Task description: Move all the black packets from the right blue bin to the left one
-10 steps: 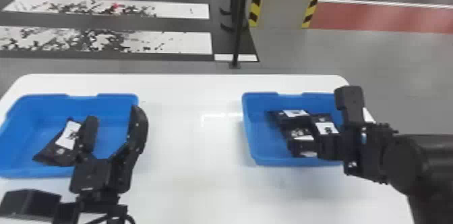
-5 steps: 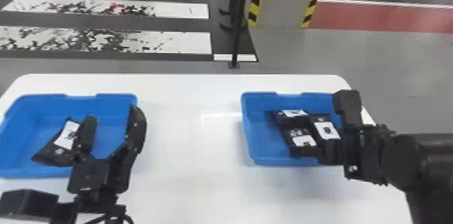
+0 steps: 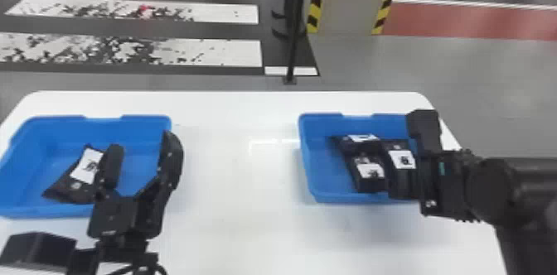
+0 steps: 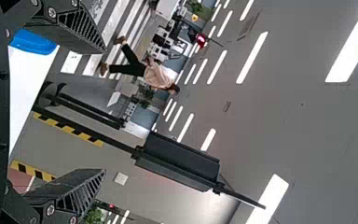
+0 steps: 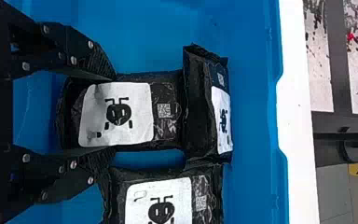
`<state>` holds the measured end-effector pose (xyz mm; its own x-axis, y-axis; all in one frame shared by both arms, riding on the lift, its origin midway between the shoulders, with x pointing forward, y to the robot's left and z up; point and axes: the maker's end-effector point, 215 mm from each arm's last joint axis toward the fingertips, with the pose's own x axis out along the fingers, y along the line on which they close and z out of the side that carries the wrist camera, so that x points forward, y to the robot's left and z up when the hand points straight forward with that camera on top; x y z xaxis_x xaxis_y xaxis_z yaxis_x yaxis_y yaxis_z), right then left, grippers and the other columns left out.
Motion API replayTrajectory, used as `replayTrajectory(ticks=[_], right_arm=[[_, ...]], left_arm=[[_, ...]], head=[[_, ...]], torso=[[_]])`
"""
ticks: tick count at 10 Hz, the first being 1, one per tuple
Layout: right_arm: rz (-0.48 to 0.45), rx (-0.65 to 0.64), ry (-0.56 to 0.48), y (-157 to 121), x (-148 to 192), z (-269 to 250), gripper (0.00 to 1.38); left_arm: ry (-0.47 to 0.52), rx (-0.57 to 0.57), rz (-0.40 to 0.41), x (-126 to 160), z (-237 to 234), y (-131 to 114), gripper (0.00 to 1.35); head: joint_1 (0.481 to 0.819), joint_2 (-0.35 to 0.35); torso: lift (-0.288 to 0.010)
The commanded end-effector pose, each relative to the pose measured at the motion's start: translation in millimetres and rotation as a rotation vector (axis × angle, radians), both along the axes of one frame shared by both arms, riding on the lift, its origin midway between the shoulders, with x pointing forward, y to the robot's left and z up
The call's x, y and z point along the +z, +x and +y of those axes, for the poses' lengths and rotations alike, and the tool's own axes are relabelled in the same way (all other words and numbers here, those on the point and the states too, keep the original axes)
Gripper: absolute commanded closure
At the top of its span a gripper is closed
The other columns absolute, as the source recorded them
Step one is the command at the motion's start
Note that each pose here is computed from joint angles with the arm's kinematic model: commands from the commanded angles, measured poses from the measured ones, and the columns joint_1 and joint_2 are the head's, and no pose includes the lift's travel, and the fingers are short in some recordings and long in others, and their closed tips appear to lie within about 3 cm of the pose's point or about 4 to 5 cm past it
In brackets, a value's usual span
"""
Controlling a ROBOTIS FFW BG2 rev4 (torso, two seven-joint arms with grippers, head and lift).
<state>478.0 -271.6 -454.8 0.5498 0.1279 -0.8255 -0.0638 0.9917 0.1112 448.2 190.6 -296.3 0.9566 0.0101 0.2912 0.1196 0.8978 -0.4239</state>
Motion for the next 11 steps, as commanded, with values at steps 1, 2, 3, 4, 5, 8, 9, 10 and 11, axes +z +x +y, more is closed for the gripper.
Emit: replayTrajectory(ticks=[1, 2, 3, 4, 5, 8, 9, 10, 11], right_arm=[[-0.025, 0.011, 0.025, 4.7, 2.0, 8.0, 1.05], [-0.067, 0.023, 0.069, 9.4, 4.4, 21.4, 1.16], [-0.107, 0.029, 0.086, 11.9, 10.3, 27.6, 1.16], [-0.143, 0.047, 0.118, 10.9, 20.4, 39.2, 1.16], [-0.205, 0.055, 0.136, 15.7, 36.6, 42.0, 1.16], [-0.392, 0.082, 0.225, 21.9, 78.4, 52.5, 1.16], [-0.409, 0.153, 0.329, 30.3, 88.8, 70.2, 1.16], [-0.445, 0.266, 0.405, 31.3, 109.6, 109.7, 1.16], [-0.468, 0.362, 0.478, 28.7, 127.6, 145.5, 1.16]], left_arm=[[-0.004, 0.001, 0.007, -2.5, 1.2, 0.0, 0.15], [-0.003, -0.003, 0.008, -2.9, 0.3, 0.1, 0.15], [-0.006, -0.004, 0.012, -4.3, -0.5, -0.8, 0.15], [-0.005, 0.000, 0.009, -3.4, 1.9, -0.6, 0.15], [-0.009, -0.001, 0.010, -3.6, 1.0, -0.7, 0.15], [-0.012, 0.005, -0.026, 6.9, 1.2, -3.9, 0.15], [-0.015, 0.006, -0.059, 17.3, -0.5, -6.0, 0.15], [0.000, -0.003, -0.075, 23.0, -5.6, -5.7, 0.15], [-0.006, -0.017, -0.086, 26.8, -13.2, -6.1, 0.15]], head=[[0.695, -0.098], [0.695, -0.092], [0.695, -0.086], [0.695, -0.073], [0.695, -0.060], [0.695, -0.040], [0.695, -0.035], [0.695, -0.015], [0.695, 0.006]], torso=[[-0.168], [-0.168], [-0.168], [-0.168], [-0.168], [-0.168], [-0.168], [-0.168], [-0.168]])
